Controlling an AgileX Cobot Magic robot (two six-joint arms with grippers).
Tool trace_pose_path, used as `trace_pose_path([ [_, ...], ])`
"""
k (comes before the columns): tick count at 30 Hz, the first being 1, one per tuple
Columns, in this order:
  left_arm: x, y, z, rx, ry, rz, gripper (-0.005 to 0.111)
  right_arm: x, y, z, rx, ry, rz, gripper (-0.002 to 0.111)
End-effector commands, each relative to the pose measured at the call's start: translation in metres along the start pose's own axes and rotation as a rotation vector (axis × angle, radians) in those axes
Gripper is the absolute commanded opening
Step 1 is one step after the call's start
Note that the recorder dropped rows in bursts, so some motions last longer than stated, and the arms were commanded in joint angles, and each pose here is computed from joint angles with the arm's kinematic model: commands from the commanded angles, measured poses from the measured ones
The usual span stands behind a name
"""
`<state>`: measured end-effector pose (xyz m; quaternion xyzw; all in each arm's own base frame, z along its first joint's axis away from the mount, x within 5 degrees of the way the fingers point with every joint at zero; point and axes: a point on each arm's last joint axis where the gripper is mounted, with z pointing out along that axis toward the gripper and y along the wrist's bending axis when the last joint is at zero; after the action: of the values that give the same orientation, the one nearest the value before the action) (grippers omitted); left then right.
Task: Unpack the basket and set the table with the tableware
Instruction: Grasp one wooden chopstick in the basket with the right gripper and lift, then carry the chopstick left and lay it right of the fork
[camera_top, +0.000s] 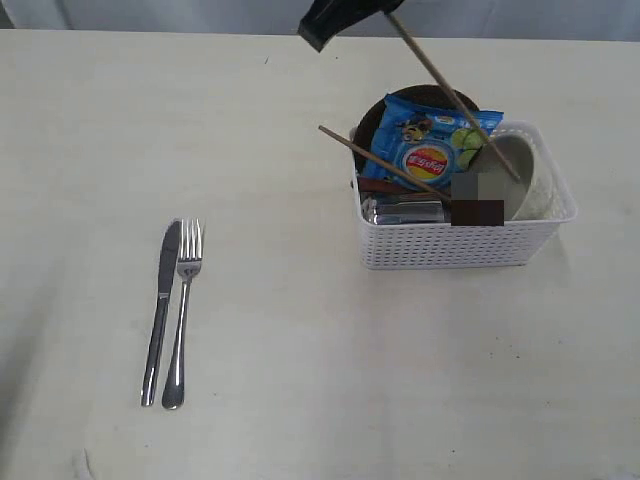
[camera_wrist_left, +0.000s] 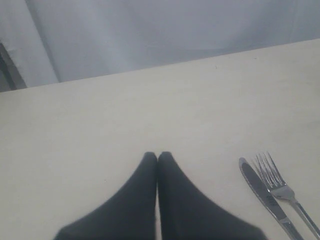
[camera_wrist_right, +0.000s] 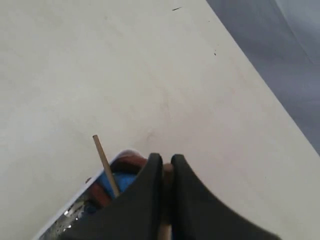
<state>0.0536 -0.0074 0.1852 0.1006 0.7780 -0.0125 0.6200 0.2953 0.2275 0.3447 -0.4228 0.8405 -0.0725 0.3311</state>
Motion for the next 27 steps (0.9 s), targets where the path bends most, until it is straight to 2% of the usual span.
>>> trace_pose_path([
  [1, 0.001, -0.001, 0.000, 0.010, -0.002, -0.008, 0.000, 0.006, -0.011, -0.027, 0.042, 0.001, 0.040, 0.000],
  [5, 0.001, -0.001, 0.000, 0.010, -0.002, -0.008, 0.000, 0.012, -0.013, -0.037, 0.032, 0.032, 0.160, 0.000],
  [7, 0.001, -0.001, 0.000, 0.010, -0.002, -0.008, 0.000, 0.013, -0.009, -0.037, -0.017, 0.044, 0.241, 0.000],
  [15, 0.001, -0.001, 0.000, 0.010, -0.002, -0.008, 0.000, 0.004, 0.031, -0.033, -0.439, 0.086, 0.481, 0.000],
  [23, 0.001, -0.001, 0.000, 0.010, -0.002, -0.008, 0.000, 0.003, 0.077, 0.023, -0.725, 0.193, 0.674, 0.000],
  [27, 0.001, -0.001, 0.000, 0.010, -0.002, -0.008, 0.000, 0.006, 0.090, 0.052, -0.755, 0.208, 0.759, 0.000],
])
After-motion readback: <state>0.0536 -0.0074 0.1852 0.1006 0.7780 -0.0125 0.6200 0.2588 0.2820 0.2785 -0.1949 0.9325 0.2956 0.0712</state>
